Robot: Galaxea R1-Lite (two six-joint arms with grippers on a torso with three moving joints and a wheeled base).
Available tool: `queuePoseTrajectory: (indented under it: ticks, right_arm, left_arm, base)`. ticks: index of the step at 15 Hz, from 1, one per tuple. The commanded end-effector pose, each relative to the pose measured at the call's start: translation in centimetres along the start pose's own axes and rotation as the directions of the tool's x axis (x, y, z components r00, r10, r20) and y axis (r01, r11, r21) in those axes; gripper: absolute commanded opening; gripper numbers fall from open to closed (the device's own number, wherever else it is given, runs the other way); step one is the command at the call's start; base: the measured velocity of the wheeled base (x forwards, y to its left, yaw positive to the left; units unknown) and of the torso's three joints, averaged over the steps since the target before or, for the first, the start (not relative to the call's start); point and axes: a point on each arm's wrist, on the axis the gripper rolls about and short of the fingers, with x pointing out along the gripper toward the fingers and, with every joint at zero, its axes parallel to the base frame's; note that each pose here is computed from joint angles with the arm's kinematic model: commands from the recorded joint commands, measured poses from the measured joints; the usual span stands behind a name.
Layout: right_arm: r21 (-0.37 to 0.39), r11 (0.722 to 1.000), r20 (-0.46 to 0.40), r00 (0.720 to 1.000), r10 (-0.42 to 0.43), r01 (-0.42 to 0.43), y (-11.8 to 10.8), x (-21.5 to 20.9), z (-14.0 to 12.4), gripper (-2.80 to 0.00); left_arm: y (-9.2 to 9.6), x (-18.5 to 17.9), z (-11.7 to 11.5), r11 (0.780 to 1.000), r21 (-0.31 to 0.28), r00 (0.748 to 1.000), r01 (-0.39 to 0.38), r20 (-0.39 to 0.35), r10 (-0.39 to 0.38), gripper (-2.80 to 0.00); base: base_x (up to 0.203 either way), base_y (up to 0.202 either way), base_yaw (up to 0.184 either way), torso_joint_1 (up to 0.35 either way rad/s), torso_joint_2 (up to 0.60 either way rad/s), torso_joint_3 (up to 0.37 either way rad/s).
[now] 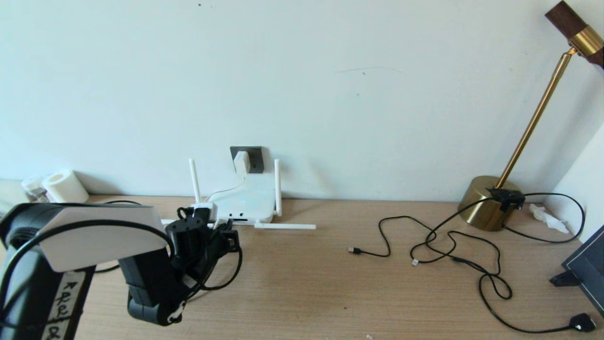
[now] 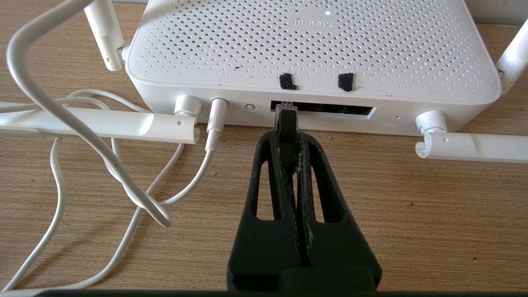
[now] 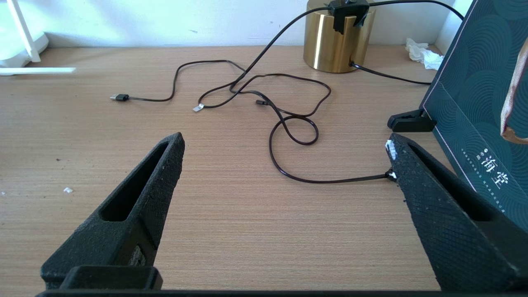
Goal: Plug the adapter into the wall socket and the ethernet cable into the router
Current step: Plug cable into router interface
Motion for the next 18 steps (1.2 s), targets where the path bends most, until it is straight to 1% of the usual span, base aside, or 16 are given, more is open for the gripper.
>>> queuePoseTrajectory:
  ticks: [1,18]
  right_arm:
    - [0.0,1.0,-0.001,1.0,0.0,0.0,0.0,0.01,0.01,0.0]
    - [0.0,1.0,-0.001,1.0,0.0,0.0,0.0,0.01,0.01,0.0]
  left_arm:
    - [0.0,0.0,0.1,1.0,-0.003,1.0,-0.001,0.009,0.001,-2.8]
    - [-0.04,0.18,0.13,1.0,-0.004,1.0,0.0,0.013,0.0,-2.8]
  base:
    - [0.0,0.0,0.0,0.0,0.0,0.0]
    - [0.0,0.0,0.0,0.0,0.0,0.0]
